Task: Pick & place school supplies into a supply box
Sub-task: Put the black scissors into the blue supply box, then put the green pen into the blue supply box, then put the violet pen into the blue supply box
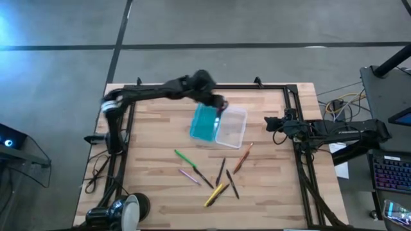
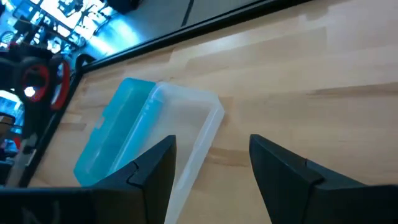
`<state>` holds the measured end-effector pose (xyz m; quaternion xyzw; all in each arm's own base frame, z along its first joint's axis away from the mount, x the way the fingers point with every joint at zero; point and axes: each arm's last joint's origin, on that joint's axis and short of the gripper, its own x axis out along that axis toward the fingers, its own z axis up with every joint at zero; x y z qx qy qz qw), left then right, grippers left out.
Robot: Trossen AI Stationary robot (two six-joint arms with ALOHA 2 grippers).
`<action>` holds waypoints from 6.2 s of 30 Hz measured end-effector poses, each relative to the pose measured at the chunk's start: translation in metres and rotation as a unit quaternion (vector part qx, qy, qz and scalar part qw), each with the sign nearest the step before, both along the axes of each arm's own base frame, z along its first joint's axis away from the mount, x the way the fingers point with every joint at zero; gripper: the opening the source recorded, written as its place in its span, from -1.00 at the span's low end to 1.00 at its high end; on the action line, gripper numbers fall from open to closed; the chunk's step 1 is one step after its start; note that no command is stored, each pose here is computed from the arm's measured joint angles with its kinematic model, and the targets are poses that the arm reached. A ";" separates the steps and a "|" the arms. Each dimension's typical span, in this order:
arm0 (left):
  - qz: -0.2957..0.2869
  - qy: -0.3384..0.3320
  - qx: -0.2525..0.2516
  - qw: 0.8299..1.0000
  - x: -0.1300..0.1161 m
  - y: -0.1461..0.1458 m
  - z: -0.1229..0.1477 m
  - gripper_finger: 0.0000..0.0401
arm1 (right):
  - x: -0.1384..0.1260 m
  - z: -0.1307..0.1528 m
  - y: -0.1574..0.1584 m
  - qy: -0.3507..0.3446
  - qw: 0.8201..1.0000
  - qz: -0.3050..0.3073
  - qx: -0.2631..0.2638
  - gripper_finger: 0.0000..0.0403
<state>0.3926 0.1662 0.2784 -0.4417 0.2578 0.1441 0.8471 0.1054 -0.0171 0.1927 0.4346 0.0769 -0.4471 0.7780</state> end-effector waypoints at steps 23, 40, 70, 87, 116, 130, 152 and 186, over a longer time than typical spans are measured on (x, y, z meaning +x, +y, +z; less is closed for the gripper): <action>-0.103 0.182 0.061 0.976 0.113 0.004 -0.084 -0.38 | -0.001 -0.001 0.000 0.022 1.000 0.010 -0.011 -0.04; -0.458 0.233 0.266 0.815 -0.012 -0.084 0.033 -0.32 | 0.002 -0.006 0.003 0.087 0.992 0.093 -0.017 -0.04; -0.576 0.252 0.361 0.689 -0.095 -0.186 -0.135 -0.45 | 0.013 -0.020 0.005 0.152 0.980 0.126 0.017 -0.04; -0.365 0.277 0.180 0.871 -0.075 -0.149 -0.076 -0.89 | 0.012 -0.020 0.004 0.152 0.983 0.107 0.007 -0.04; -0.061 0.112 -0.049 0.991 0.084 -0.054 -0.091 -0.89 | 0.018 -0.023 0.004 0.135 0.986 0.085 0.041 -0.04; -0.074 0.190 -0.004 0.979 0.065 -0.053 -0.104 -0.47 | 0.017 -0.025 0.003 0.156 0.984 0.082 0.020 -0.04; -0.320 0.225 0.108 0.914 0.035 -0.080 -0.044 -0.45 | 0.019 -0.030 0.004 0.172 0.980 0.094 0.030 -0.04; -0.543 0.138 0.339 0.756 -0.102 -0.246 -0.098 -0.45 | 0.088 -0.023 0.011 0.358 0.852 0.381 -0.035 -0.04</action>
